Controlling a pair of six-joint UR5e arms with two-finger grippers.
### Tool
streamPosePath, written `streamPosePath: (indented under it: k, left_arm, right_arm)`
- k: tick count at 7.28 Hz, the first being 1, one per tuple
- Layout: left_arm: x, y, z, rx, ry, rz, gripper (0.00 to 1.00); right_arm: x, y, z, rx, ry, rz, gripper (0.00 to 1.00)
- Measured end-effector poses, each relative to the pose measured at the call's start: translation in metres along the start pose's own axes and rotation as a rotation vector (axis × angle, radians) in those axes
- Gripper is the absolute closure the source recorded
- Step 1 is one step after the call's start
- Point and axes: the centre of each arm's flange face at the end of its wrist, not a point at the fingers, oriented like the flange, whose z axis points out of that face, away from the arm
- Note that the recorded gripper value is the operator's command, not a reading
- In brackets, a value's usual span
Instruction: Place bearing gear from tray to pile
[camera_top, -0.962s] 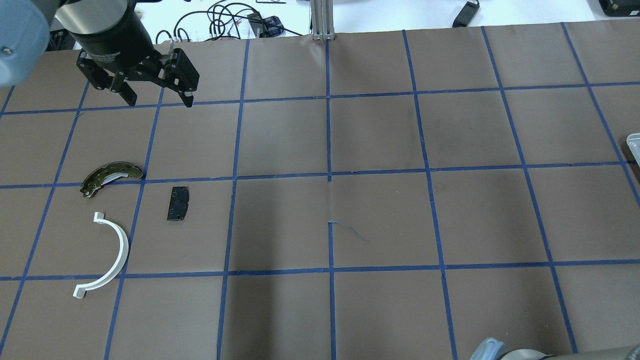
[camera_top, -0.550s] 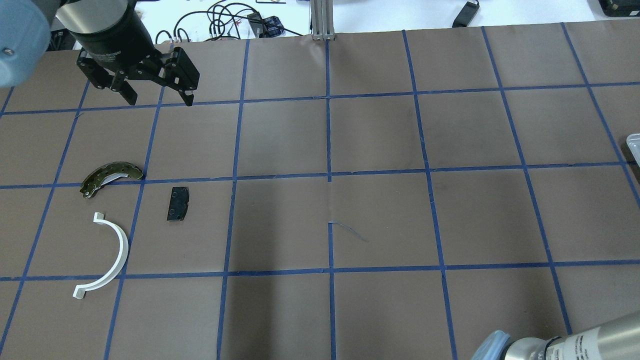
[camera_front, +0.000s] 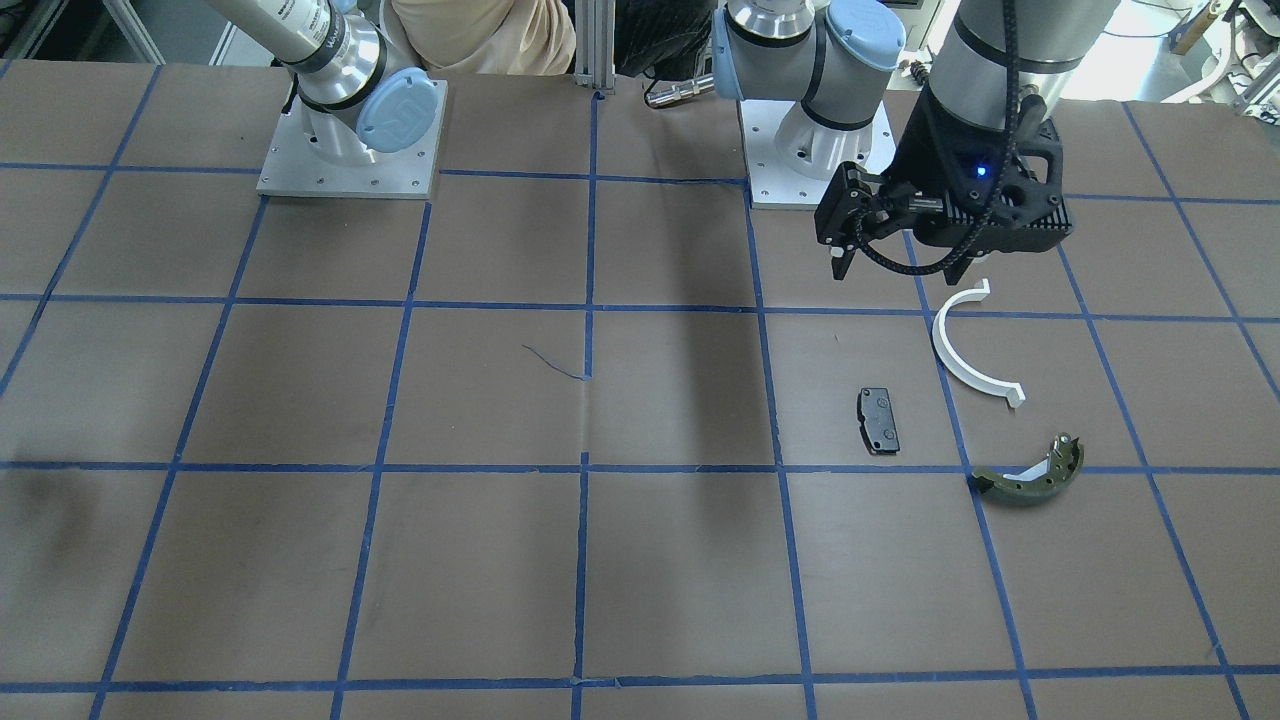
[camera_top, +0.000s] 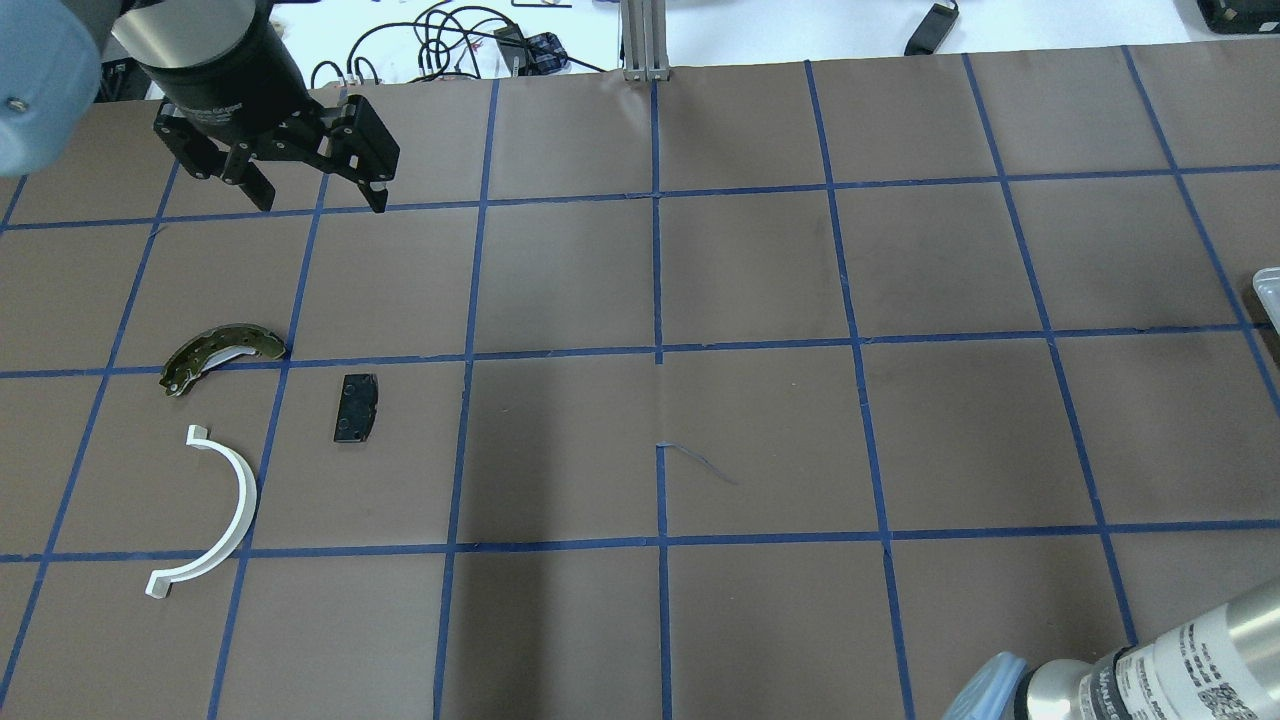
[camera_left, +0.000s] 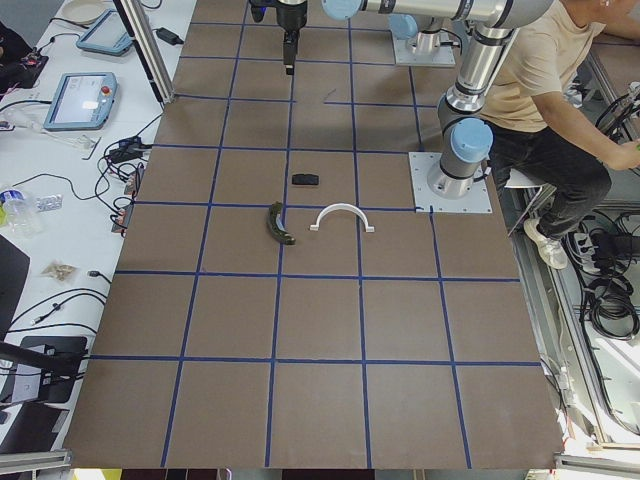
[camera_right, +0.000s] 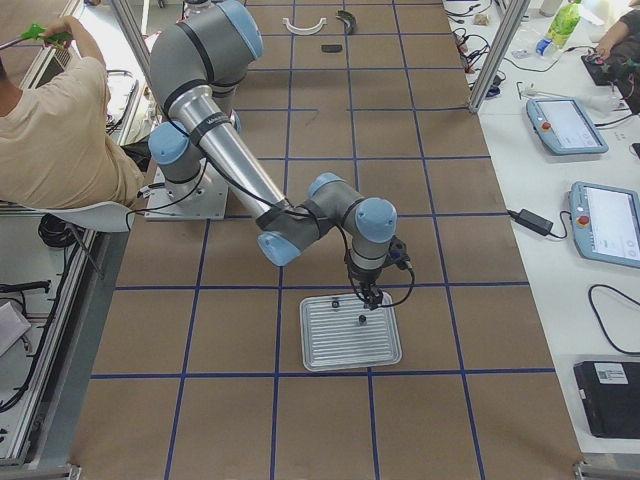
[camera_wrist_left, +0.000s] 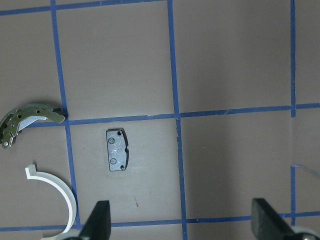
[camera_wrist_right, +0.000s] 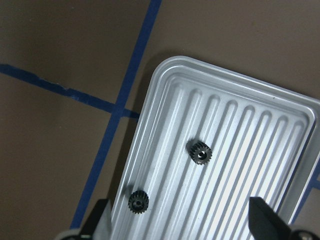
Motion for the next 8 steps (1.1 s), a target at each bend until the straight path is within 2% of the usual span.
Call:
streamPosePath:
  k: [4,6,8]
  left_arm:
    - [0.000,0.000,0.000,-0.001,0.000,-0.001,0.00]
    - [0.000,0.000,0.000,-0.002,0.000,-0.002,0.00]
    - [0.000,0.000,0.000,-0.001,-0.001,-0.002,0.00]
  right_arm:
    - [0.024,-0.005,0.048,-0.010,-0.037,-0.016,0.08]
    - [0.035,-0.010,0.064,-0.010,-0.047,-0.022,0.13]
    - [0.038,-0.012,0.075,-0.012,-0.057,-0.018,0.23]
